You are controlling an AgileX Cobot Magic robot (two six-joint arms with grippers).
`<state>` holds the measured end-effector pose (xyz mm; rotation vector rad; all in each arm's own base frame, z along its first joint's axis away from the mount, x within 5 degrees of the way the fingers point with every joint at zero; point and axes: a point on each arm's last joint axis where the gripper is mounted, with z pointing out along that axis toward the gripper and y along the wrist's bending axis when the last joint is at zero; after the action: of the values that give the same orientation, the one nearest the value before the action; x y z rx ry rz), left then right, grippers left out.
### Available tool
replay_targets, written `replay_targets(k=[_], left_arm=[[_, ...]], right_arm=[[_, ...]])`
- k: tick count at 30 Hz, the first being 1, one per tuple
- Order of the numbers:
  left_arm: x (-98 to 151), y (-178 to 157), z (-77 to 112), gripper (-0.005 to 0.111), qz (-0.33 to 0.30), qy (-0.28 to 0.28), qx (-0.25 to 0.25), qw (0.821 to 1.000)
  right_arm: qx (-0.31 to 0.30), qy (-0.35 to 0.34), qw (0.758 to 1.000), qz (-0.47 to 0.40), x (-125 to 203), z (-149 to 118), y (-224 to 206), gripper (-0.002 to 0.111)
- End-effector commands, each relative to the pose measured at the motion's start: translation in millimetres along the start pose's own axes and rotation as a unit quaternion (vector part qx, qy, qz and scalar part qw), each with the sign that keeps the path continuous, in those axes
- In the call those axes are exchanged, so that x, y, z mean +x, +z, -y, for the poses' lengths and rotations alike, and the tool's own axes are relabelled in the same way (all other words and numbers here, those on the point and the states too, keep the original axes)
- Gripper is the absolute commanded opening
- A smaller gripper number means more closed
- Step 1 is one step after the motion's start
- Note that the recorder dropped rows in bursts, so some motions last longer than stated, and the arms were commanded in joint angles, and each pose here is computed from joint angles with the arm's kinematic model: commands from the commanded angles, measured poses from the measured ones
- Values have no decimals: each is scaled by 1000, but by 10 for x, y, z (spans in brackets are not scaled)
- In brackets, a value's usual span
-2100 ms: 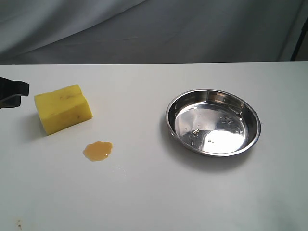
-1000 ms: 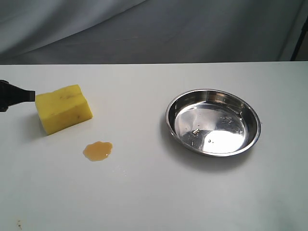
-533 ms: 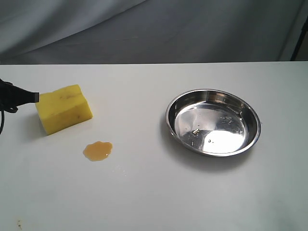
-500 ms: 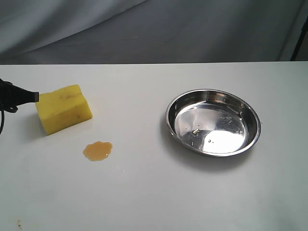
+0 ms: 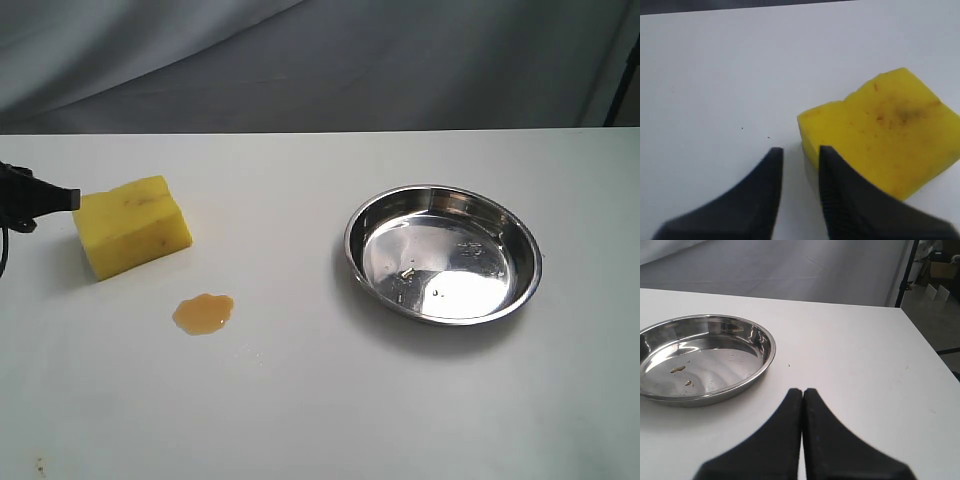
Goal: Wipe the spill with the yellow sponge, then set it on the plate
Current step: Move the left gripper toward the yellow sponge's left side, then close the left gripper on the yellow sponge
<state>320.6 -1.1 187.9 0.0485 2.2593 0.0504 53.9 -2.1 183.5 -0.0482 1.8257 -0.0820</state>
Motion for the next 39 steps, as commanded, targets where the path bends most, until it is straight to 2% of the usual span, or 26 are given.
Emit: replay_targets(k=[1,3,9,11,14,16,19,23,33,39], left_arm=[[7,9,13,78,1,4,0,1000],[23,23,16,103,-4,4,1,1000],[113,114,36,104,-29,5,6,1000],[146,151,89,104,-36,22,13,999],[145,186,240,104,-21,107,32,994],[169,197,393,104,-20,172,55,983],[198,229,590,104,-7,210,76,975],[242,311,728,104,13,221,86,971],[249,428,742,104,54,219,76,971],[288,499,729,104,57,193,64,977]], right_arm=[[1,-1,1000,3,6,1,-1,0],[1,-1,1000,3,6,1,-1,0],[1,-1,1000,3,6,1,-1,0],[1,-1,1000,3,6,1,-1,0],[1,-1,1000,3,6,1,-1,0],[1,-1,1000,3,6,1,-1,0],[1,-1,1000,3,6,1,-1,0],[1,-1,1000,3,6,1,-1,0],[1,-1,1000,3,6,1,-1,0],[1,-1,1000,3,6,1,-1,0]])
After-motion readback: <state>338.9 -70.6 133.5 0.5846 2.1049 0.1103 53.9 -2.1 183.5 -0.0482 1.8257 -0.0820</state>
